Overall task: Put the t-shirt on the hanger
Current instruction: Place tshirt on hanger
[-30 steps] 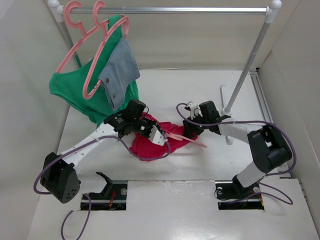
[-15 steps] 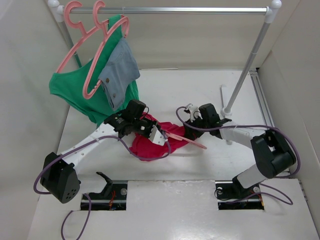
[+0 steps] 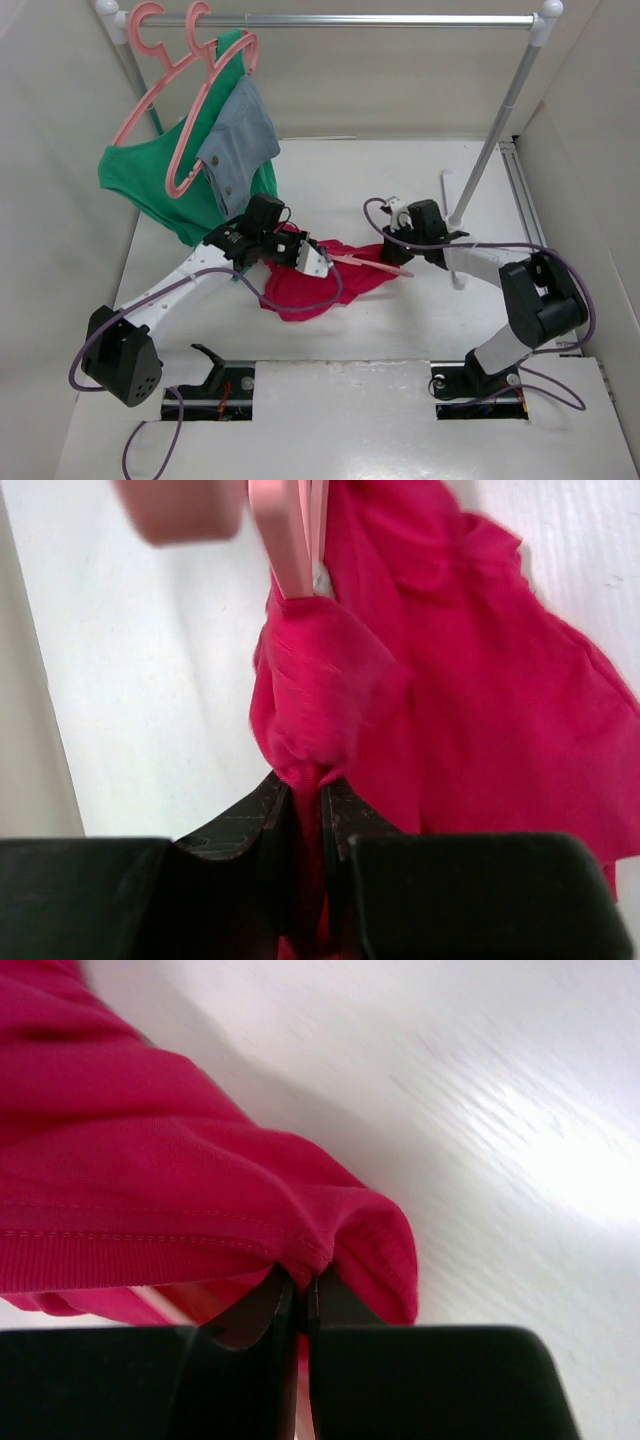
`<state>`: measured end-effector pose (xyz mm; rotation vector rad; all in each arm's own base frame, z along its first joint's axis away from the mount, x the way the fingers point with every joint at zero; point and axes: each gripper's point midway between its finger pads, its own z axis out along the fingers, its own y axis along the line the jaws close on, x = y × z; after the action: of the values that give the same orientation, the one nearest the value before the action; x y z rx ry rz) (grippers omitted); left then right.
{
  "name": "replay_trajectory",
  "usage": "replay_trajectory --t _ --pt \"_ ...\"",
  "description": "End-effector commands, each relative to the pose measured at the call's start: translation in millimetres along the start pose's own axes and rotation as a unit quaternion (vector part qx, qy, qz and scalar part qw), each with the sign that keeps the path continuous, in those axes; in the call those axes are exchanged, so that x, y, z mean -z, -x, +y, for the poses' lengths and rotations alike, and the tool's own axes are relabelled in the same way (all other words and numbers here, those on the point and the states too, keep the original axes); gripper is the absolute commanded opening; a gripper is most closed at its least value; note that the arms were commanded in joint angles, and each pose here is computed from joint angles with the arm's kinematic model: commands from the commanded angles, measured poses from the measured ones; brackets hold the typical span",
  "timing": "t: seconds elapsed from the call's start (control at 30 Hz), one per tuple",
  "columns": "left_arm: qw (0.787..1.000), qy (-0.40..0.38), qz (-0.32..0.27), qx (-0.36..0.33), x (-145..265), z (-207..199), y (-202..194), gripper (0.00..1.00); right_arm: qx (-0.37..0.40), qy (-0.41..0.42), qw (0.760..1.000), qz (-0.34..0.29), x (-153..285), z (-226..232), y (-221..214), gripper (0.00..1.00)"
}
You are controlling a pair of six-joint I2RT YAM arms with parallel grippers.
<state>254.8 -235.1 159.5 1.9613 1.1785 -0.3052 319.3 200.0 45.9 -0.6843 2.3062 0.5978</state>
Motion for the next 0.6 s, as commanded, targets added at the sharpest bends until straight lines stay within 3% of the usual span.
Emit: replay_trajectory --t 0.0,0.1,0.3,0.47,0.57 --pt "0.997 0.065 -0.031 0.042 18 41 11 0.0 -0.072 -0.038 0.996 -0.024 22 -34 -7 0.0" --pt "0.991 0.095 -0.03 0.084 28 60 -4 0.0 -0.125 -0.065 0.99 -0.027 47 -51 -31 0.0" --pt "0.984 0.155 0.004 0.091 35 83 -21 0.0 -0.185 -0.108 0.976 -0.027 89 -71 -45 0.0" --pt "0.974 0.179 0.091 0.101 32 82 -61 0.0 -0.187 -0.137 0.972 -0.032 111 -77 -35 0.0" --pt "0.979 0.155 0.12 0.053 19 67 -63 0.0 -0.148 -0.137 0.978 -0.048 123 -76 -17 0.0"
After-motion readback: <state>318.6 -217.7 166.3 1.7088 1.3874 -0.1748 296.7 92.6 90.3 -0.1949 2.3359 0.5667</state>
